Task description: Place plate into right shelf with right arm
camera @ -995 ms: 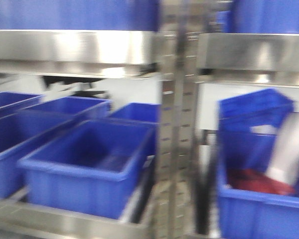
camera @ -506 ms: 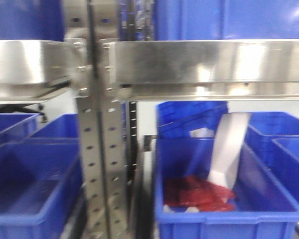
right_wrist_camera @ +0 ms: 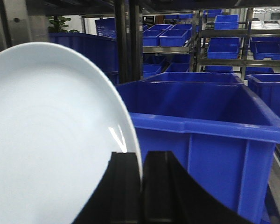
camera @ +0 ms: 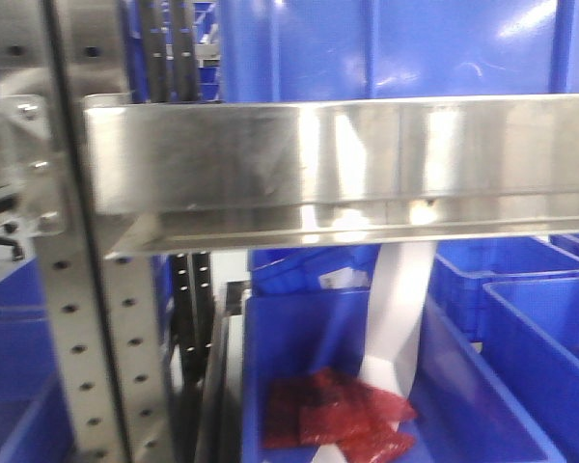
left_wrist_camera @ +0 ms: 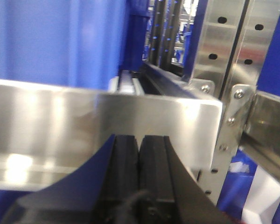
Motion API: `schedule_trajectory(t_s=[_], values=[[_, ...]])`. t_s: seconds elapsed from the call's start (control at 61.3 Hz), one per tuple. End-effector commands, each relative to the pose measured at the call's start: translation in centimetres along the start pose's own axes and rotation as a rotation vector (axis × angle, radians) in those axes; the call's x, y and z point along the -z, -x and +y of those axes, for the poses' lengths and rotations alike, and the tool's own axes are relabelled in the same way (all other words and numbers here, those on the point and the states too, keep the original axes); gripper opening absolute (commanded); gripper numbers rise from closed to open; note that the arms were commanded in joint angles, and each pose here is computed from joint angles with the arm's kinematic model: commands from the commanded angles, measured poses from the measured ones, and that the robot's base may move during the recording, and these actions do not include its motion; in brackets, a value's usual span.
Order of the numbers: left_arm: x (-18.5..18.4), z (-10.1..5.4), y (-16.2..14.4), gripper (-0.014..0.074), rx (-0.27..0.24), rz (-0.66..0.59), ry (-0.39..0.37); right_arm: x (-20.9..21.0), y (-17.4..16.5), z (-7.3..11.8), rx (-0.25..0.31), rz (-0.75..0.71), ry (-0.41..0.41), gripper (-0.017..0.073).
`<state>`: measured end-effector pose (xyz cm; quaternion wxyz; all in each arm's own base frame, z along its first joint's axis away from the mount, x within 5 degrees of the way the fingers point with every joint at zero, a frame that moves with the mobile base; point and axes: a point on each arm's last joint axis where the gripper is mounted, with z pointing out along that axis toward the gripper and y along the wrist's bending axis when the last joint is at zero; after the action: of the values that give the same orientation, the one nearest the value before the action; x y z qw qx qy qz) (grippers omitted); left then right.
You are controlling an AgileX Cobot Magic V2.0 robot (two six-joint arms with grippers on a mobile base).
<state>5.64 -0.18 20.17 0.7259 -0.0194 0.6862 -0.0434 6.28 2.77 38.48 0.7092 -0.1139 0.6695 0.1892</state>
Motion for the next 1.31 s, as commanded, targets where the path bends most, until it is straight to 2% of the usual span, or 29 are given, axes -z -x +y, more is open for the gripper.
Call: schedule_trajectory(t_s=[0.0,0.848,0.995,1.191,1.289], values=[[0.1,-0.1,0.6,-0.0047,0.006,-0.093,-0.008,0.2,1.9,0.3,0.014,-0.127,0.020,0.0055],[0.1,-0.1,0.6,-0.0047,0.006,-0.093,-0.008,0.2,1.9,0.2,0.011,-0.121,0.019,0.0055],[0.1,-0.1,0.6,-0.0047,0.006,-0.093,-0.008,0.1,4.3,0.5,-0.047,-0.141,0.034,0.0055],[0.1,-0.1,0.6,-0.0047,0.006,-0.093,-0.008,-3.3,9.5,1.1,-0.034,-0.124,0.021,0.0055],[0.1,-0.1,0.6,-0.0047,0.006,-0.093,-0.008,-6.3,11.5,1.2,0.006,-0.095,-0.002,0.0055]])
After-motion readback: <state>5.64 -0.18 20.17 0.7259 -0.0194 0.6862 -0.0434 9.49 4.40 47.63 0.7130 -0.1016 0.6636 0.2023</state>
